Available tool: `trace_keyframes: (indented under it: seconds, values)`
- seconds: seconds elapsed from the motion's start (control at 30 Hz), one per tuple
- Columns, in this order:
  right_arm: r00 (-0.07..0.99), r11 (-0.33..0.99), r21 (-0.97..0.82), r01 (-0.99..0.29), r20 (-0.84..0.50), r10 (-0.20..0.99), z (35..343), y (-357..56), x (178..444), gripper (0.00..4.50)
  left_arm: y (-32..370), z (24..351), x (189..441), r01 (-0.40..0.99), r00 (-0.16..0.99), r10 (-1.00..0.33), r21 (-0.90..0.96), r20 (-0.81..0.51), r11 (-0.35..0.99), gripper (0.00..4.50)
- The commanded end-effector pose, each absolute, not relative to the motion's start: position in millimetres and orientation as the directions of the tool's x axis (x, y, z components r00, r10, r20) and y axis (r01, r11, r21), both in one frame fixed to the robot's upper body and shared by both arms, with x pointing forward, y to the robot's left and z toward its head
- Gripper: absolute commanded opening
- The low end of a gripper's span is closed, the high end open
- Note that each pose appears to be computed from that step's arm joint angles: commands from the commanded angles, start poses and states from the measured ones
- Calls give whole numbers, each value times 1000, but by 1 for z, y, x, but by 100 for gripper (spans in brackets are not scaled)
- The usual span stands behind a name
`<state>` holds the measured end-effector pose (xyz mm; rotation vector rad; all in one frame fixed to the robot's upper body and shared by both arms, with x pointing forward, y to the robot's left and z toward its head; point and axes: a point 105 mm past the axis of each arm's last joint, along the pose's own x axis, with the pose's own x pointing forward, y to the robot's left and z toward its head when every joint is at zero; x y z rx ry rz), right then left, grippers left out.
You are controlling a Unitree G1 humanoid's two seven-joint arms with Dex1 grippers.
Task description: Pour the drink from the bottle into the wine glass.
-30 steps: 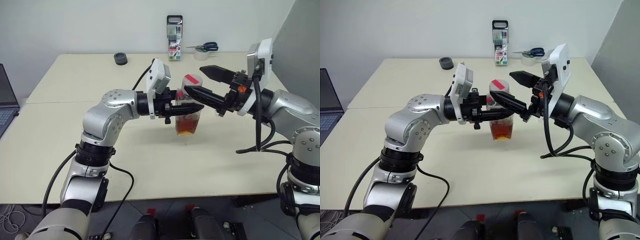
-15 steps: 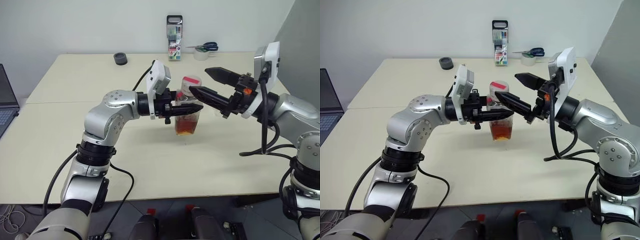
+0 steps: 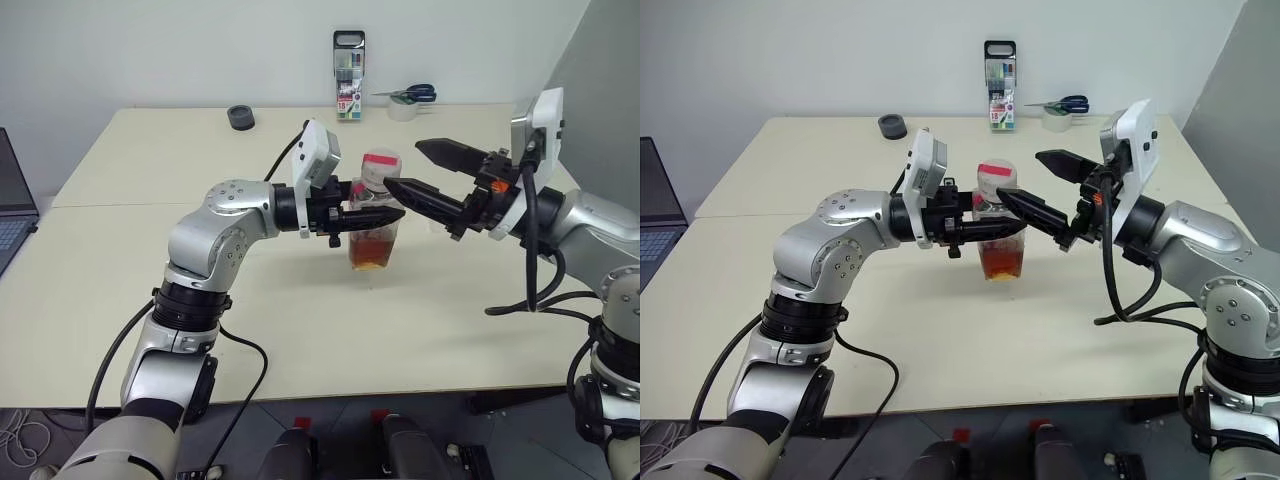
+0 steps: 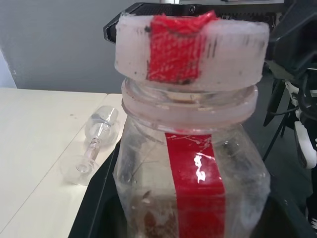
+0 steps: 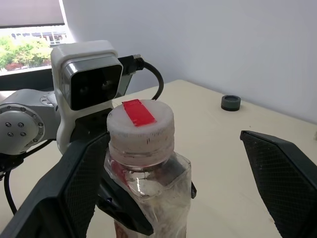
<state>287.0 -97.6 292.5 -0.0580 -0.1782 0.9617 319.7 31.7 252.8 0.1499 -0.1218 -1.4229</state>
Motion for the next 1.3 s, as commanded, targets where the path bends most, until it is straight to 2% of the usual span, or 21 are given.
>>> trace_keyframes:
  seconds: [0.03,1.3]
  values:
    - [592,614,-140,-777,167,788,302,-112,288,447,28,274,310,959,91,-995,265,33,96,181]
    - [520,540,-117,-833,165,838,306,-106,275,447,28,273,309,959,97,-994,264,42,104,181]
